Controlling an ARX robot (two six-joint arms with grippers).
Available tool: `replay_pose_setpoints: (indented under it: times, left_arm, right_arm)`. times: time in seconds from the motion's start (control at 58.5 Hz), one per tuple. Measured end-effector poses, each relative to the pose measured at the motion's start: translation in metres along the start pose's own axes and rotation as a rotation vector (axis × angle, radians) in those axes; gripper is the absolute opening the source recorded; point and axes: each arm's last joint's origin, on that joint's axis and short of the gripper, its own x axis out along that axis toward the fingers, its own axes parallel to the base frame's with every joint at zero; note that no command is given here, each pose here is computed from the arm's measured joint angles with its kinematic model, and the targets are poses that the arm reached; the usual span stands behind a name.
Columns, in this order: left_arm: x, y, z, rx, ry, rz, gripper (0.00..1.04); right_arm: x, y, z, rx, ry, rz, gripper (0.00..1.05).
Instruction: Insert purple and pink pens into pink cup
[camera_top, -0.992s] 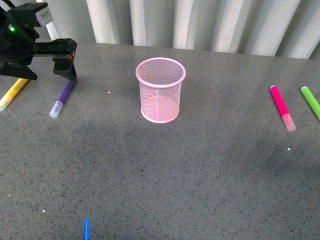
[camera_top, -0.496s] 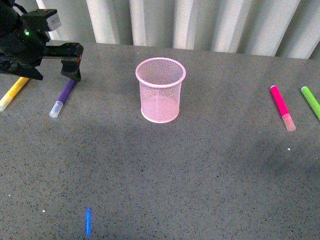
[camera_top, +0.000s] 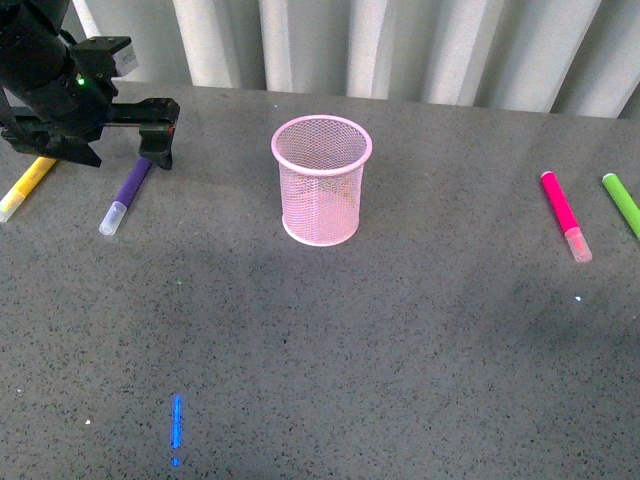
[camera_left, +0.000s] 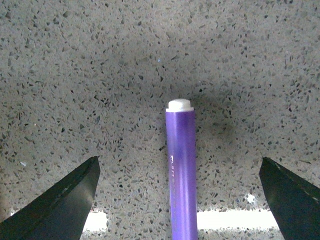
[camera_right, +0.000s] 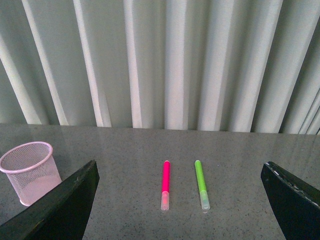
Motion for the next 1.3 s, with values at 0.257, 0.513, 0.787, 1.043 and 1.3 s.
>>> replay_pose_setpoints:
  times: [0.257, 0.513, 0.787, 1.043, 1.3]
  left_arm:
    - [0.012, 0.003, 0.000, -0.003, 0.017, 0.013, 0.98]
    - [0.016, 0.002, 0.005, 0.000, 0.033, 0.034, 0.97]
    - [0.015, 0.002, 0.004, 0.006, 0.062, 0.048, 0.56]
    - [0.015, -0.002, 0.000, 0.024, 0.059, 0.047, 0.19]
    - [0.007, -0.007, -0.010, -0.017, 0.035, 0.012, 0.13]
  right_arm:
    - [0.000, 0.000, 0.000, 0.000, 0.000, 0.000, 0.98]
    - [0.000, 0.000, 0.000, 0.000, 0.000, 0.000, 0.98]
    - [0.000, 0.000, 0.000, 0.000, 0.000, 0.000, 0.98]
    - [0.000, 0.000, 0.000, 0.000, 0.000, 0.000, 0.98]
    - [0.000, 0.000, 0.000, 0.000, 0.000, 0.000, 0.98]
